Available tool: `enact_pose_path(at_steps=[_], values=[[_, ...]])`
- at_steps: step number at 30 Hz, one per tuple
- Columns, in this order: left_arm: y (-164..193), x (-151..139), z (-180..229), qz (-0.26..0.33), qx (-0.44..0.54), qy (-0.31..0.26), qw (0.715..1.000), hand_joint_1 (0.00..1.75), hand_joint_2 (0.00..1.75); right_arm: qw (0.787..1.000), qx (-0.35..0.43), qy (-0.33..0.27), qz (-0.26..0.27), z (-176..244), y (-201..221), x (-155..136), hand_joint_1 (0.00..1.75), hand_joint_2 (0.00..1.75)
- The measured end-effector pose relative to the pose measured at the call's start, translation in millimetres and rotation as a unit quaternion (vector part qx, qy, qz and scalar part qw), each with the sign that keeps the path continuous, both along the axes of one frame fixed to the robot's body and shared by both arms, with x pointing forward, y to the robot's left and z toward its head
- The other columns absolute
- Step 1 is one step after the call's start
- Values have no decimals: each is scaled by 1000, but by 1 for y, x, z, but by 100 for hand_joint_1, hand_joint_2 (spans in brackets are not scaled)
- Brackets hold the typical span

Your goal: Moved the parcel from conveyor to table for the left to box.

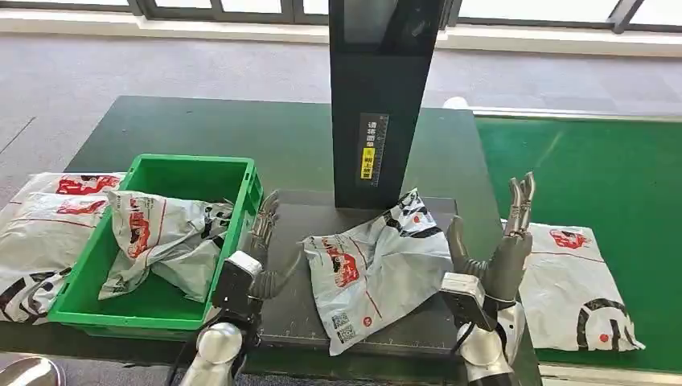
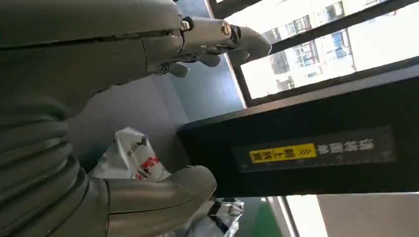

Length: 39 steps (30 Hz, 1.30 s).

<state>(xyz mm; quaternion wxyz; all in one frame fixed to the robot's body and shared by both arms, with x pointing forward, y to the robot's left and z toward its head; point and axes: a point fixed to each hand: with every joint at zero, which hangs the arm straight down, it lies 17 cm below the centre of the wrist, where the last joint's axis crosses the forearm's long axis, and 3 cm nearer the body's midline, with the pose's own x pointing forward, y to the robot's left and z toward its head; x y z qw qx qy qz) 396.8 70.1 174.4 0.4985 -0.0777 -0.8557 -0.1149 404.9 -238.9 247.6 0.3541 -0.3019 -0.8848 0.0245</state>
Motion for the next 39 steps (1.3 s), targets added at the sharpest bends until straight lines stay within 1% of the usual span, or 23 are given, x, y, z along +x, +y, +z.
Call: enact_pose_path(at_steps=[4,7,17,21,29,31,32,33,35,36,37,39], values=[[-24,0,-25,-6,68,10,998,0,175,1000,0,-4,-21,0,-6,-3,0,175],[-36,-3,-36,-19,81,19,996,0,175,1000,0,-2,-23,-2,-6,-3,0,175],[-44,-1,-48,-30,97,30,994,0,175,1000,-1,1,-26,-5,-8,-4,0,175],[-55,7,-55,-29,135,27,990,0,175,999,4,5,-35,-8,-13,-2,0,175],[-67,6,-76,-31,175,38,983,0,175,999,11,11,-49,-11,-22,2,0,175],[-66,7,-79,-24,184,39,982,0,175,999,8,13,-50,-13,-22,3,0,175],[-64,11,-84,-10,209,45,977,0,175,999,3,15,-50,-14,-21,4,0,175],[-62,19,-96,17,268,55,962,0,175,999,-3,19,-50,-16,-20,6,0,175],[-61,35,-120,82,382,87,916,0,175,998,-4,27,-51,-21,-18,10,0,175],[-64,37,-125,99,411,95,901,0,175,998,-4,29,-51,-22,-17,12,0,175],[-70,36,-127,103,425,96,894,0,175,998,-2,32,-50,-24,-16,13,0,175],[-85,33,-129,87,443,81,889,0,175,998,-1,36,-52,-27,-16,14,0,175]])
